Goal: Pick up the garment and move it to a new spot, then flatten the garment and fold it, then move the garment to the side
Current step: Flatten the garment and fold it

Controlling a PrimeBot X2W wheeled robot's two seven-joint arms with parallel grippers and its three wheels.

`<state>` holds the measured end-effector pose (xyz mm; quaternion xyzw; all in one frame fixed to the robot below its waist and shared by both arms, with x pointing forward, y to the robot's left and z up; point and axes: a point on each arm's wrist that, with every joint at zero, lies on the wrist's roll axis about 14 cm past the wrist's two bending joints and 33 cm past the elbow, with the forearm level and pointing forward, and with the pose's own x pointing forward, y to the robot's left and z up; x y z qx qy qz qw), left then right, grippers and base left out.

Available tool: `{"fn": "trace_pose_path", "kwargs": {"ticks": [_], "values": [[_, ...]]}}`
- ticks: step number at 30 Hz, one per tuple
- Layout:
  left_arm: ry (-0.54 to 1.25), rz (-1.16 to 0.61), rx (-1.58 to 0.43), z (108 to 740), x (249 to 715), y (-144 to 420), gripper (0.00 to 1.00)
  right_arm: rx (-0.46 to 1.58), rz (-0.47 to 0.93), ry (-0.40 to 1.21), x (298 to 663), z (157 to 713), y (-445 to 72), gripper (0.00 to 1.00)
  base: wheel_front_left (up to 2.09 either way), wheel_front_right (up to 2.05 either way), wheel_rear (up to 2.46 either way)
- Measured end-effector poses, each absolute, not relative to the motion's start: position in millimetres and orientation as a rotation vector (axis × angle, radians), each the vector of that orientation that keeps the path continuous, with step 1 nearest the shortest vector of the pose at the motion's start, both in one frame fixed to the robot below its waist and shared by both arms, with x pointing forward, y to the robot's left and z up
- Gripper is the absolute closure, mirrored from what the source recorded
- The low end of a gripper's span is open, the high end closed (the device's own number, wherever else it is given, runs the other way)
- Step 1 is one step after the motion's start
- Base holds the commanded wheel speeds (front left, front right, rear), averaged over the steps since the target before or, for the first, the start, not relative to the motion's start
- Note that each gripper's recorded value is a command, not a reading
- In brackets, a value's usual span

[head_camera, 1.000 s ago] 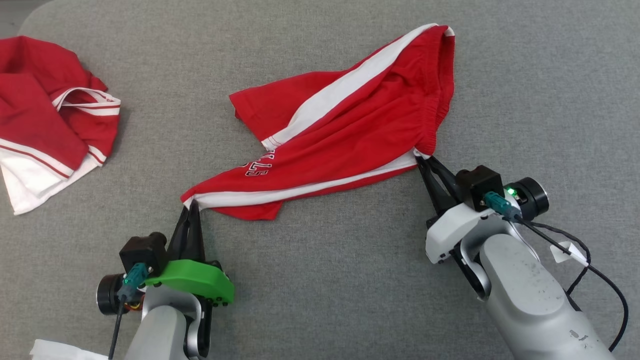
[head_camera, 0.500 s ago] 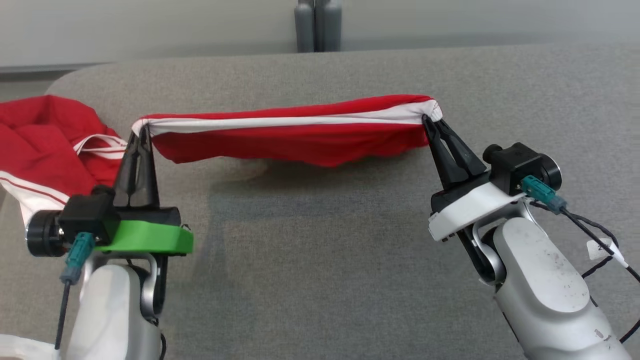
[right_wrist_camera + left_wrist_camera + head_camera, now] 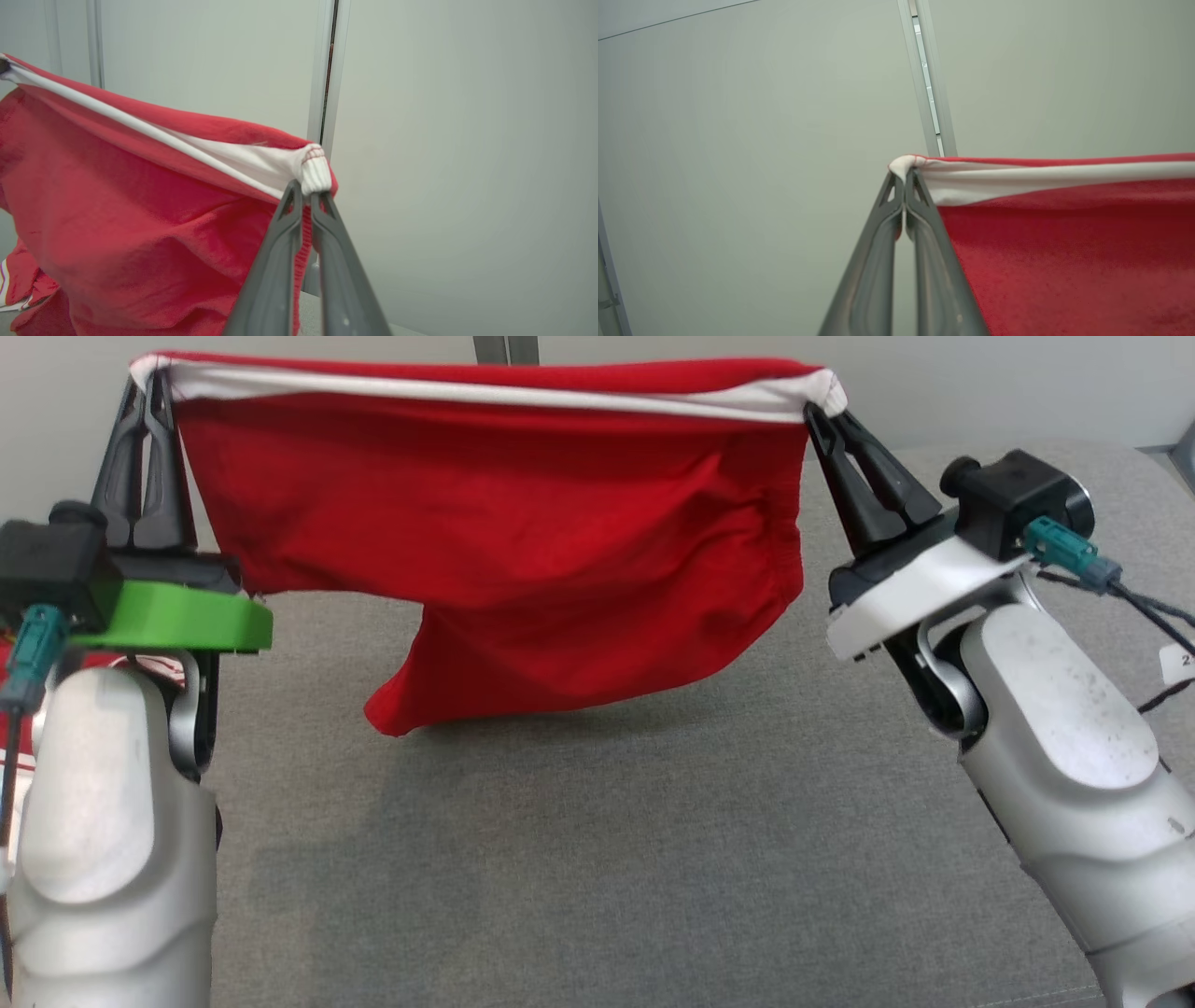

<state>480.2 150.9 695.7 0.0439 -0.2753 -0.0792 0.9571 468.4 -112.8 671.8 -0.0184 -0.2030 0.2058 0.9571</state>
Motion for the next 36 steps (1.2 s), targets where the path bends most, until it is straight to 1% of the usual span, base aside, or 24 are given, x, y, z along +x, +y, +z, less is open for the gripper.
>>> {"fn": "trace_pose_path", "kwargs": {"ticks": [7, 11, 16, 18, 20, 23, 26, 29, 32, 34, 36], "values": [[-0.546, -0.217, 0.12, 704, 553, 119, 1.0, -0.14, 0.387, -0.377, 536, 677, -120, 1.0, 0.0, 0.0, 0.0], [-0.587, -0.197, 0.132, 719, 586, 116, 1.0, -0.207, 0.342, -0.41, 581, 695, -128, 1.0, 0.0, 0.0, 0.0], [-0.652, -0.18, 0.141, 730, 609, 118, 1.0, -0.263, 0.303, -0.497, 617, 715, -130, 1.0, 0.0, 0.0, 0.0], [-0.668, -0.177, 0.136, 730, 612, 118, 1.0, -0.248, 0.279, -0.494, 629, 706, -135, 1.0, 0.0, 0.0, 0.0], [-0.648, -0.175, 0.133, 719, 614, 121, 1.0, -0.24, 0.286, -0.469, 635, 688, -130, 1.0, 0.0, 0.0, 0.0], [-0.547, -0.159, 0.112, 677, 613, 132, 1.0, -0.233, 0.33, -0.373, 636, 636, -114, 1.0, 0.0, 0.0, 0.0], [-0.412, -0.124, 0.064, 623, 604, 145, 1.0, -0.227, 0.386, -0.27, 624, 585, -98, 1.0, 0.0, 0.0, 0.0], [-0.256, -0.081, 0.008, 563, 585, 159, 1.0, -0.179, 0.42, -0.165, 603, 541, -91, 1.0, 0.0, 0.0, 0.0], [-0.087, -0.062, -0.034, 502, 552, 164, 1.0, -0.124, 0.439, -0.057, 572, 500, -89, 1.0, 0.0, 0.0, 0.0], [-0.005, -0.049, -0.061, 474, 531, 166, 1.0, -0.086, 0.444, -0.004, 551, 483, -88, 1.0, 0.0, 0.0, 0.0], [0.04, -0.032, -0.08, 460, 513, 169, 1.0, -0.037, 0.434, 0.041, 531, 469, -91, 1.0, 0.0, 0.0, 0.0]]}}
